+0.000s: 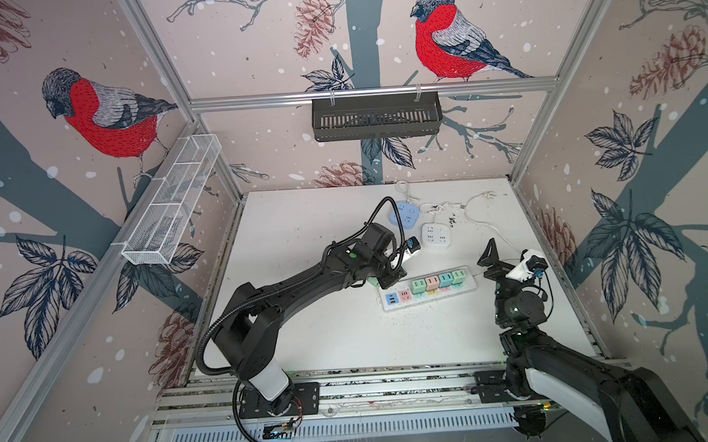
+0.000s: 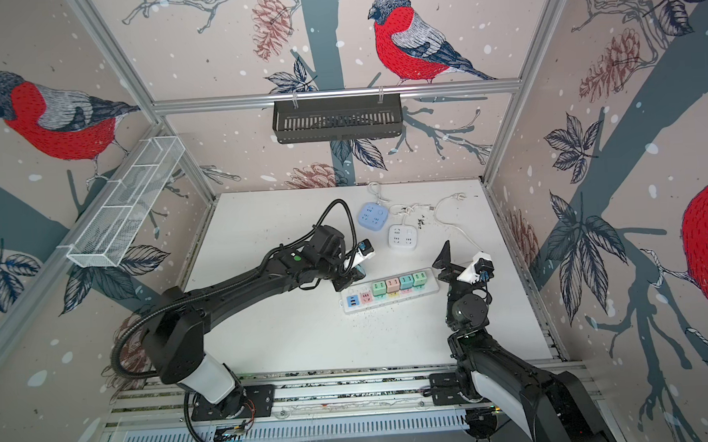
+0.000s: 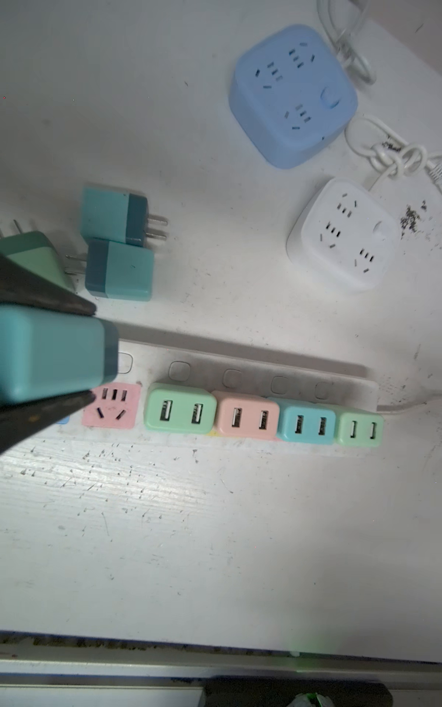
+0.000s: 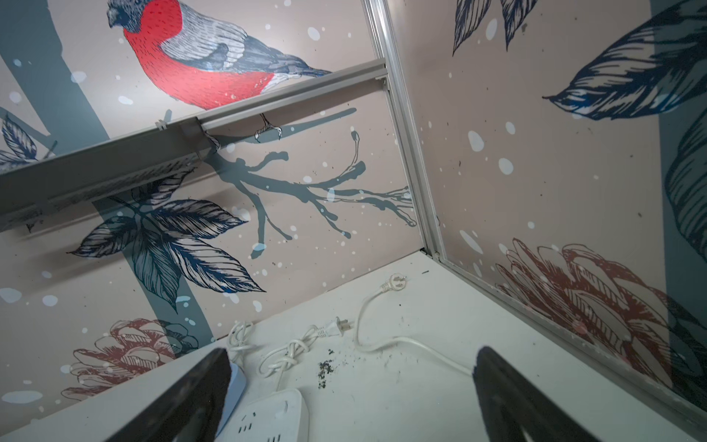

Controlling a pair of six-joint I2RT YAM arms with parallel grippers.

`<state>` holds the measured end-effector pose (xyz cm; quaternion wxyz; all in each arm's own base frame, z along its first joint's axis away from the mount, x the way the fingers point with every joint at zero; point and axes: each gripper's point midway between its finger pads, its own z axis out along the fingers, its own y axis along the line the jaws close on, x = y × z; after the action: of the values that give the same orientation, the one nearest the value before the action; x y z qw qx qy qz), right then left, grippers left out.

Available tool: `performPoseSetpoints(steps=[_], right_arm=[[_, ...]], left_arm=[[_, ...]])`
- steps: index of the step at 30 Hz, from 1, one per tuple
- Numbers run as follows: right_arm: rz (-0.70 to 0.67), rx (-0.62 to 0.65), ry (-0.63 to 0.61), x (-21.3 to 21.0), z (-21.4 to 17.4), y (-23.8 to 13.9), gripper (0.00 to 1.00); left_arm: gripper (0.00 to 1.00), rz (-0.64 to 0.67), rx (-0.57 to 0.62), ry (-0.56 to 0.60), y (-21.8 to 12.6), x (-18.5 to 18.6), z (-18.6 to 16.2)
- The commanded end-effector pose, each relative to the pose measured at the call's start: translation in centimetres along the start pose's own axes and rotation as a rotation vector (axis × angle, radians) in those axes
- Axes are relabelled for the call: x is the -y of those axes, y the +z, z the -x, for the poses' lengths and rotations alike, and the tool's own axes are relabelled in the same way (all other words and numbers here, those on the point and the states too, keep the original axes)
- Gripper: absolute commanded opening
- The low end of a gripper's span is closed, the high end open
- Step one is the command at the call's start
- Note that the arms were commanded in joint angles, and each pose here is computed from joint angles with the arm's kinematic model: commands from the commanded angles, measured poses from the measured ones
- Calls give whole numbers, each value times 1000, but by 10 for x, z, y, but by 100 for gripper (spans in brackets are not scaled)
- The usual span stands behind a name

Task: Insert the plug
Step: 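Lower the teal adapter with the left gripper toward the socket below the light green adapter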

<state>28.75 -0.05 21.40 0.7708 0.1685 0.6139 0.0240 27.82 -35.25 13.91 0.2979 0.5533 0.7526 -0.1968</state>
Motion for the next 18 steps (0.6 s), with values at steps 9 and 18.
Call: performPoseSetpoints(steps=[9,18], right_arm=[[-73,-40,7,10,-12,5,100],[-77,-56,-2,8,-14,9,100]], left_arm=[[0,-124,-151,41,19,25,-29],[0,-135,-177,78,32,33,-33]])
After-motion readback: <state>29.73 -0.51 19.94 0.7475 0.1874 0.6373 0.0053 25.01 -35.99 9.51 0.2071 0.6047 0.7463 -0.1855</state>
